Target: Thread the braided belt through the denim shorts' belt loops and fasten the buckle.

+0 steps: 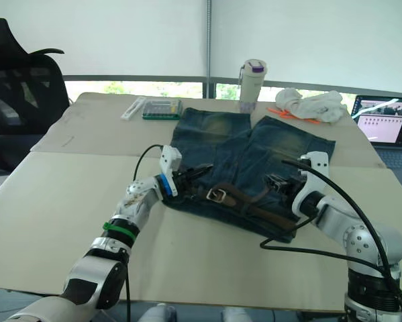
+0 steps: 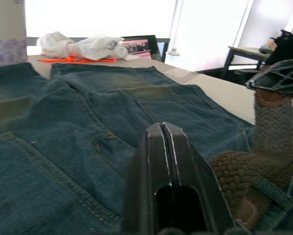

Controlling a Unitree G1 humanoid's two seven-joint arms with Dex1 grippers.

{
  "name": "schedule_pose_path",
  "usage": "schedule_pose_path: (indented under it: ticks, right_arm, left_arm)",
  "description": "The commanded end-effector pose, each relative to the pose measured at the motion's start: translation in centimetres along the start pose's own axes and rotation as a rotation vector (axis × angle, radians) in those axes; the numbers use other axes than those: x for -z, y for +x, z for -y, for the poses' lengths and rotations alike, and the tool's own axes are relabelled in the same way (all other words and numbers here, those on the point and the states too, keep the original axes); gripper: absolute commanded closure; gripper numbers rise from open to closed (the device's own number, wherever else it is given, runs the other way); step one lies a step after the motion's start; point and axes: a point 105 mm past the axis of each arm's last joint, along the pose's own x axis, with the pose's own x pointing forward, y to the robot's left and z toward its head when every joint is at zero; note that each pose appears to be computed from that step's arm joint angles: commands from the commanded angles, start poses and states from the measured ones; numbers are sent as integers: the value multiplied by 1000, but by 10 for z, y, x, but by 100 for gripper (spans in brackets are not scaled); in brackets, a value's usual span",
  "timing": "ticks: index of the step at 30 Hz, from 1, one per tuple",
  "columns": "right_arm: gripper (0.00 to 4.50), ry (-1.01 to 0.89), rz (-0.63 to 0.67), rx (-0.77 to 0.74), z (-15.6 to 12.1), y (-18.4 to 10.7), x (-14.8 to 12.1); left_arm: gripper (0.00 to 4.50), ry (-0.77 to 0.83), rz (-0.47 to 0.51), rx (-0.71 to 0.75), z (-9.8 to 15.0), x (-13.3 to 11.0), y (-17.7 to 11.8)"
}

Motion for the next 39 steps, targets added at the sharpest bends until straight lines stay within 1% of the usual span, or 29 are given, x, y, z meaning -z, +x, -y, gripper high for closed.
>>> schedule_pose_path:
  ticks: [1, 5, 8, 9, 14, 17, 21, 24, 26, 28, 30, 32, 33, 35, 36, 39]
  right_arm:
    - [450, -44, 55, -12, -5, -5, -14]
    - [450, -42, 57, -7, -4, -5, -13]
    - [450, -41, 54, -5, -4, -5, -12]
    - [450, -43, 54, -4, -4, -5, -12]
    - [450, -44, 58, 2, -2, -4, -13]
    - [450, -46, 57, 1, -3, -4, -13]
    - [450, -50, 61, 4, -3, -6, -14]
    - [450, -54, 65, 12, -1, -8, -17]
    - [450, -56, 70, 20, 0, -10, -18]
    - [450, -59, 77, 26, 1, -11, -21]
    - [450, -59, 80, 27, 2, -12, -23]
    - [450, -61, 81, 28, 2, -11, -23]
    - [450, -61, 81, 28, 2, -11, -23]
    - [450, -64, 85, 26, 1, -11, -24]
    - [450, -65, 87, 26, 1, -11, -25]
    - [450, -66, 93, 25, 0, -11, -27]
  left_arm:
    - [447, 44, 5, 54, 9, -4, 4]
    - [447, 45, -25, 61, 13, 3, 4]
    - [447, 62, -74, 62, 14, 12, 4]
    - [447, 69, -105, 71, 15, 18, 4]
    - [447, 69, -191, 61, 13, 37, 4]
    - [447, 47, -271, 97, 20, 54, 4]
    - [447, 10, -408, 163, 30, 80, -4]
    - [447, -7, -471, 167, 32, 89, -7]
    - [447, -5, -523, 144, 29, 95, -8]
    - [447, 19, -550, 113, 24, 98, -8]
    - [447, 20, -542, 90, 21, 95, -5]
    - [447, 6, -492, 56, 17, 87, 1]
    - [447, -11, -446, 33, 15, 80, 5]
    - [447, -108, -272, -44, 4, 51, 16]
    - [447, -142, -207, -70, 0, 40, 18]
    - [447, -172, -96, -127, -14, 18, 14]
